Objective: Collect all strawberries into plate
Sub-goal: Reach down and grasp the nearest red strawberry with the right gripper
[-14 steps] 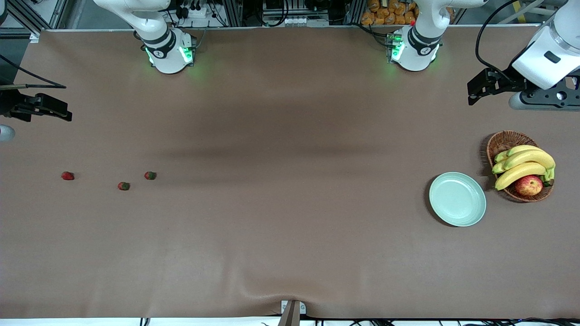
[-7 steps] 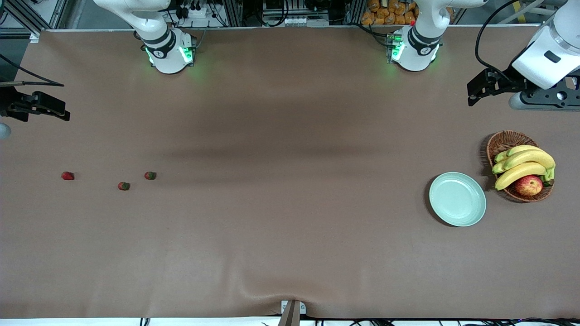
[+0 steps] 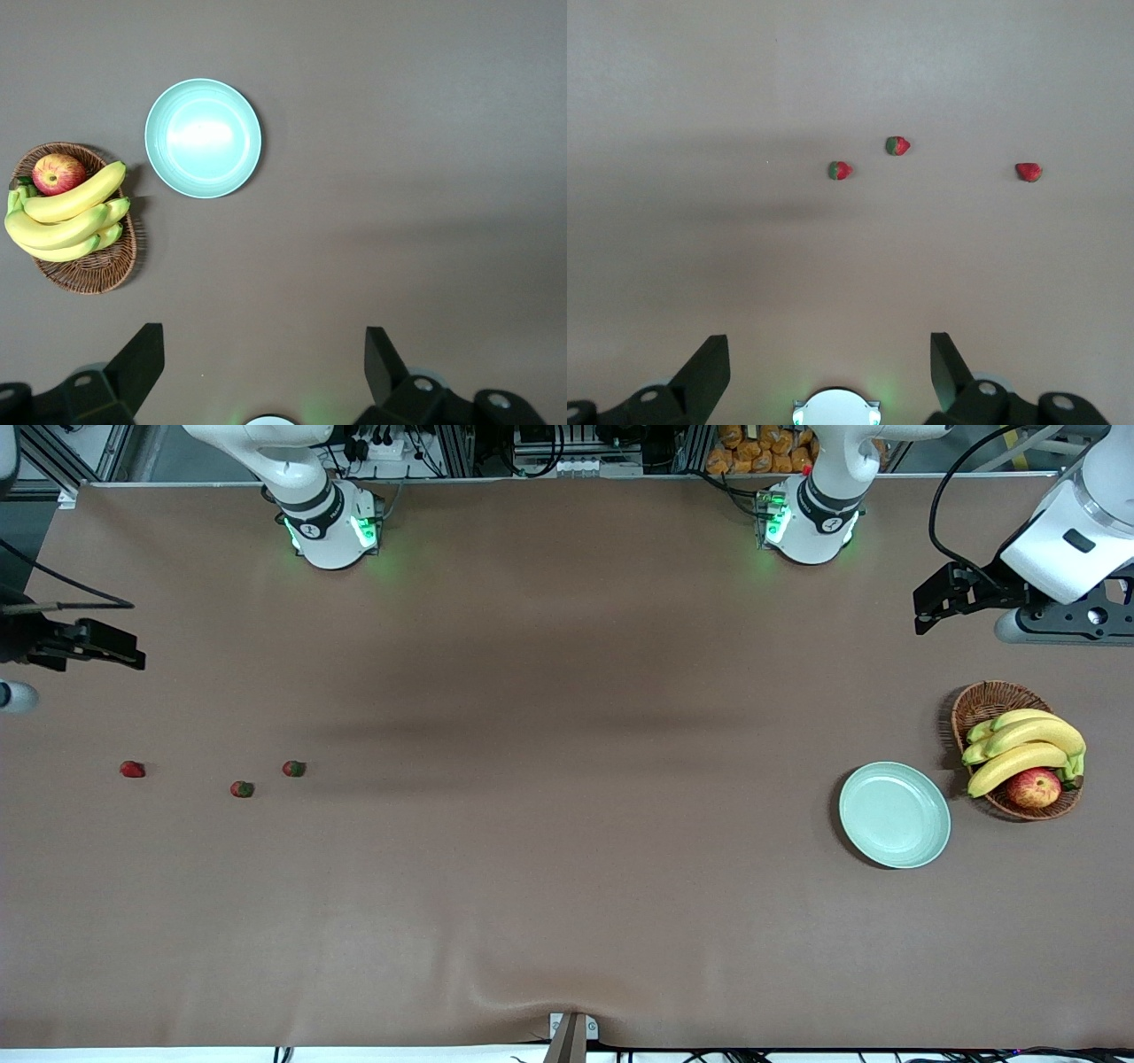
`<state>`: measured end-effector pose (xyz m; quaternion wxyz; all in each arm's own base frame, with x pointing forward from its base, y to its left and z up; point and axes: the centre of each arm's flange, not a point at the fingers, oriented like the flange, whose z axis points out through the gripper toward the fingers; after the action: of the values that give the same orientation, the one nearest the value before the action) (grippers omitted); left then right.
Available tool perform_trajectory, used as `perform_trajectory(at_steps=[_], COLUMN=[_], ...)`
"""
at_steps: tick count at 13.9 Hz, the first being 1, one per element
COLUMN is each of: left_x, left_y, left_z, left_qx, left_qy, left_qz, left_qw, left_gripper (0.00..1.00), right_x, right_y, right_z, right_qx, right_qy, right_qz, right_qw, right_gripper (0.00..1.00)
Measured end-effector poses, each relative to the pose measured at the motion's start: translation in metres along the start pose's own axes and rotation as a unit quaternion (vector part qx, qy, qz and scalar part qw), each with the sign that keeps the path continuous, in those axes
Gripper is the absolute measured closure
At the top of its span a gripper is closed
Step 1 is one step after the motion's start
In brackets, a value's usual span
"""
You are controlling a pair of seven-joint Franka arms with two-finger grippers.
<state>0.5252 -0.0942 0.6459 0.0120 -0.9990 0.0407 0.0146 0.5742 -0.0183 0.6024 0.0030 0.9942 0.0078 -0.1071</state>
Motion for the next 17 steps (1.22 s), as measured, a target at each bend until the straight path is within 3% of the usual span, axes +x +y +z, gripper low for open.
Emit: perform_trajectory(at_steps=[4,7,10,17], left_x=[0.0,0.001,0.001,0.001], left_y=[0.001,0.001,0.0,-0.002], left_z=[0.0,0.0,0.0,0.0], left_qx=[0.0,0.0,0.0,0.0], left_qy=[0.002,0.003,0.003,0.002], left_qz=[0.001,0.001,0.0,-0.002], left_qw=[1.0,1.0,1.0,1.0], left_gripper=[0.0,0.0,0.0,0.0], right_x=[0.024,0.047,0.072,0.128], right_y=[0.024,0.081,0.113,0.115], right_z=[0.061,0.118,0.18,0.298], right_qx=[0.005,0.019,0.026,0.025], right_qy=[-0.057,-0.077,-0.075,-0.05], right_qz=[0.019,0.059,0.079,0.074], right_qw=[0.998,0.995,0.994,0.996], right_gripper=[0.0,0.0,0.0,0.0])
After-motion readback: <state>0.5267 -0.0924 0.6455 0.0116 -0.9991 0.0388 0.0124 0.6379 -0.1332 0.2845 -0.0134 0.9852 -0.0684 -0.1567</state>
